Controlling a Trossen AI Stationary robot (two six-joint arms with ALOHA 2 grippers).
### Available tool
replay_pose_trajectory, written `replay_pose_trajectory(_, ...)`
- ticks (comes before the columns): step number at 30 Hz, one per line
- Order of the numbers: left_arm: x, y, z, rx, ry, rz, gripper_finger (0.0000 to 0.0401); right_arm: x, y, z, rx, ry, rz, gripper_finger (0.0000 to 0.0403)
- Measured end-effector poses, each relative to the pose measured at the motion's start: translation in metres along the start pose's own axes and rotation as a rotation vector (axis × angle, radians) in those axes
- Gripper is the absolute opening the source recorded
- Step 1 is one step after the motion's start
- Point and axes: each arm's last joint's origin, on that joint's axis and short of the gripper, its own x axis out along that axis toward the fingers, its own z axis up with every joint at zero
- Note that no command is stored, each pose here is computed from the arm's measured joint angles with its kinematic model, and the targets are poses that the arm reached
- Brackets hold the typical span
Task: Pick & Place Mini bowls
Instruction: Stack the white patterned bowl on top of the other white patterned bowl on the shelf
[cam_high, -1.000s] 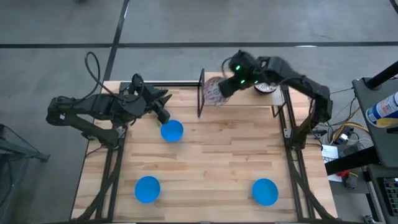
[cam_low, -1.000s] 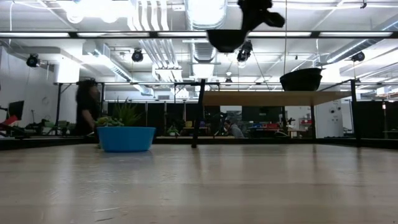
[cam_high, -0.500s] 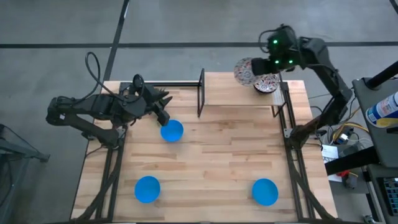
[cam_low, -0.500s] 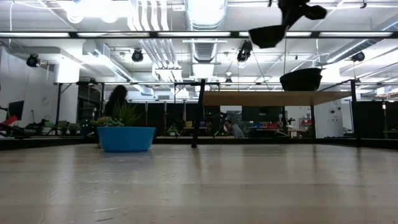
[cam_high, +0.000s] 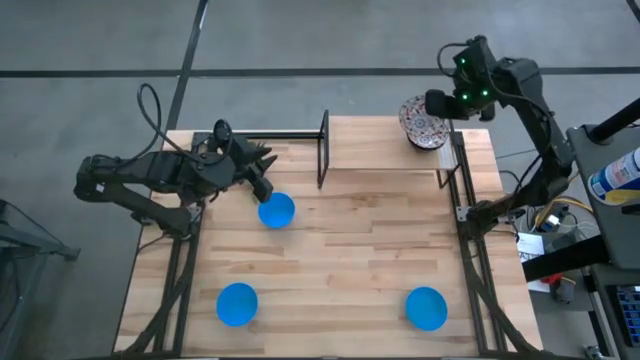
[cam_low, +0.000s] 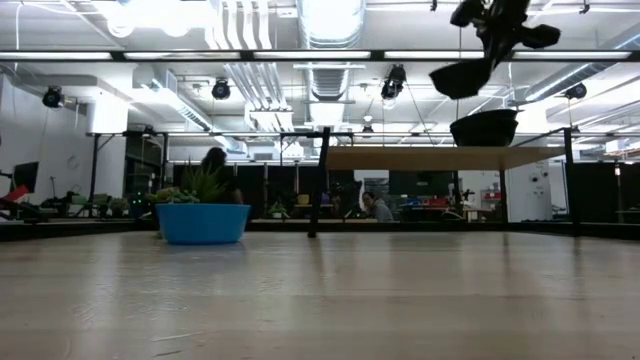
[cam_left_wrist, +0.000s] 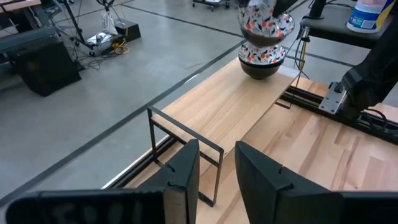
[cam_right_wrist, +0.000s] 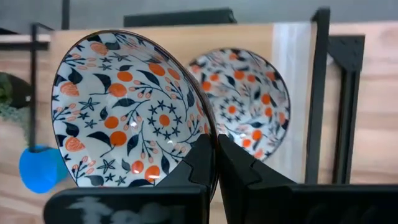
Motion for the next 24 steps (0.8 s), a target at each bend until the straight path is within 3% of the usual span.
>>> replay_pose_trajectory(9, 0.0, 0.0, -0.001, -0.013, 0.007, 0.001, 0.0097, 0.013, -0.014, -0.004, 0.011, 0.007, 0.004, 0.0008)
replay_pose_trajectory(24, 0.0, 0.0, -0.001, -0.015, 0.007, 0.001, 0.0097, 0.028, -0.023, -0.011, 0.188, -0.018, -0.082, 0.0008)
